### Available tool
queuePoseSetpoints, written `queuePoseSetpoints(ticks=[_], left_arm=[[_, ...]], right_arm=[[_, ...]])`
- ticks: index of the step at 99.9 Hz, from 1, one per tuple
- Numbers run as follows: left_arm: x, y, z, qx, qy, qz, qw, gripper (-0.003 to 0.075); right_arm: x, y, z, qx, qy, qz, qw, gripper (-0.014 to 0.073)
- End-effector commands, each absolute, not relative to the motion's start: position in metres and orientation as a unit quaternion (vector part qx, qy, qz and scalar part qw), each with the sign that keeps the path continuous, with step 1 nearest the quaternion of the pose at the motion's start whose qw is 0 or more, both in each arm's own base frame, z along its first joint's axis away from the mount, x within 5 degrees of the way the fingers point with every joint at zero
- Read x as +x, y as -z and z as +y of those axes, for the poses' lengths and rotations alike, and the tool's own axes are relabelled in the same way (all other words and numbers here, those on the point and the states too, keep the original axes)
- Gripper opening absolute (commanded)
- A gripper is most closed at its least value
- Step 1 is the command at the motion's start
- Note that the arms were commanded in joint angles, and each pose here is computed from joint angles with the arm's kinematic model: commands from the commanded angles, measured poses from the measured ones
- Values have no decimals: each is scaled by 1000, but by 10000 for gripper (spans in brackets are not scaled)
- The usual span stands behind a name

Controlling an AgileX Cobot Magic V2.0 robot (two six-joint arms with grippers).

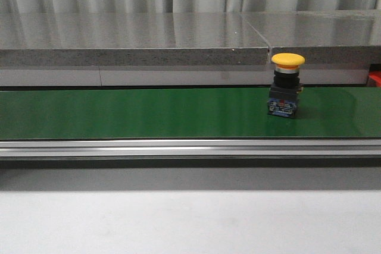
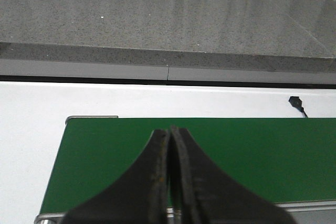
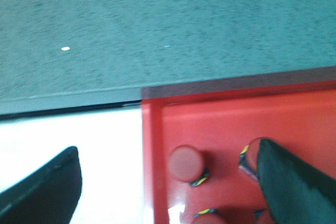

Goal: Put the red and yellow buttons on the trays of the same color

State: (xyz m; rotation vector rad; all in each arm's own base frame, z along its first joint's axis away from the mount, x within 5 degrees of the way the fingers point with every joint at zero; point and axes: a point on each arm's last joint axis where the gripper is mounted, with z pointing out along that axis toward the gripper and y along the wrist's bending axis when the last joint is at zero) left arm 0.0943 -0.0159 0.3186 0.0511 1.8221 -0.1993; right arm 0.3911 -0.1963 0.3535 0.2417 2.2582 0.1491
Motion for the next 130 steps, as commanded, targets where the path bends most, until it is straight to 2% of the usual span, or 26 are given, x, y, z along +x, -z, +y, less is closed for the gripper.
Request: queuePoseSetpoints(ticks=[1, 19, 44, 67, 91, 112, 130], left_arm=[[95, -334, -16, 14, 94, 758, 645, -19], [95, -334, -16, 14, 94, 758, 645, -19], [95, -334, -16, 14, 94, 758, 645, -19], [95, -334, -16, 14, 94, 758, 645, -19], [95, -334, -16, 14, 94, 758, 645, -19], [95, -334, -16, 14, 94, 758, 645, -19], [95, -334, -16, 14, 94, 758, 645, -19]], right_arm=[[374, -397, -173, 71, -63, 878, 468, 666], [355, -393, -132, 25, -67, 886, 458, 666], [313, -363, -84, -42, -59, 899, 432, 666], [291, -333, -60, -112, -102, 922, 356, 666], [289, -313, -24, -220, -125, 914, 317, 666], [299, -303, -3, -253, -134, 908, 307, 666], [316, -290, 1, -244, -114, 907, 324, 666]])
